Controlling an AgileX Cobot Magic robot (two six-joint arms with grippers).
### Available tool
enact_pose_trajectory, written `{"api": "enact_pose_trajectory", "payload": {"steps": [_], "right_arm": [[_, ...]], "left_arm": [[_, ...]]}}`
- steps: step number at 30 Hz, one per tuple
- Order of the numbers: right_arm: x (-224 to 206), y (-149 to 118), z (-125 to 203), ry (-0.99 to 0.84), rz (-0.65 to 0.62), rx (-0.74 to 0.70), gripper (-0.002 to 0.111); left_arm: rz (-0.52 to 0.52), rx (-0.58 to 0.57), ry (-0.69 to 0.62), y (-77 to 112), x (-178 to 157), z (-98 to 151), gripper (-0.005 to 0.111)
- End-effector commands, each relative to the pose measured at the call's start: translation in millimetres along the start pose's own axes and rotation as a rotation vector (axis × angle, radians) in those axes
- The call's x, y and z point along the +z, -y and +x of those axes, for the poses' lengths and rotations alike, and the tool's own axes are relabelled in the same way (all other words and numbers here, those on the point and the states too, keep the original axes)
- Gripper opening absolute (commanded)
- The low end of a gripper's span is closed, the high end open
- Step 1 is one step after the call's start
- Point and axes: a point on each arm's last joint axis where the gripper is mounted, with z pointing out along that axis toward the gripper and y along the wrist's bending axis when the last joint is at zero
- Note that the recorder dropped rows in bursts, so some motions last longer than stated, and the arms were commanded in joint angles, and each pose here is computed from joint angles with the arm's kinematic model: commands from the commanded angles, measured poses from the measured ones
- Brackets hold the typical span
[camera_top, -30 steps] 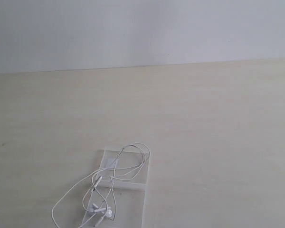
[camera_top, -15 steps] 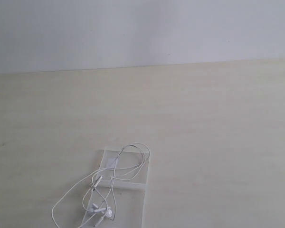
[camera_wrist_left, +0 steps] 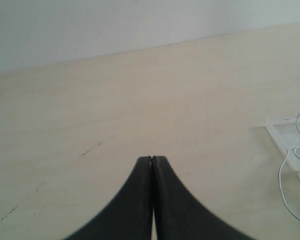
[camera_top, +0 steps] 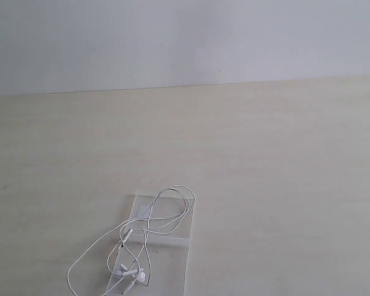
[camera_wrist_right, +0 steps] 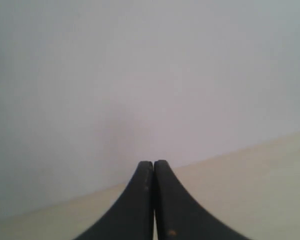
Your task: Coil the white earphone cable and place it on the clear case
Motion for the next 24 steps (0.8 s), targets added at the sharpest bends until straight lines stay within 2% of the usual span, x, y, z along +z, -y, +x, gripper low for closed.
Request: {"api": "enact_pose_trajectory", "payload": {"steps": [1,6,15,19,24], "right_arm": [[1,4,21,-0.110,0.001,-0.065,0.000],[2,10,38,-0.160,0.016,-0.045,0.000],[-3,14,53,-0.343,0.049,-0.124,0.000],[-3,16,54,-0.360,0.062,-0.174,0.000],[-4,17,55,-0.366,0.072,-0.155,0.000]], "left_arm": [[0.001,-0.009,0.015,0.2,0,-1,0.000],[0.001,-0.008,0.015,0.1,0,-1,0.000],[0.001,-0.008,0.015,0.1,0,-1,0.000],[0.001,-0.008,0.015,0.1,0,-1,0.000],[0.001,-0.008,0.015,0.1,0,-1,0.000]]}}
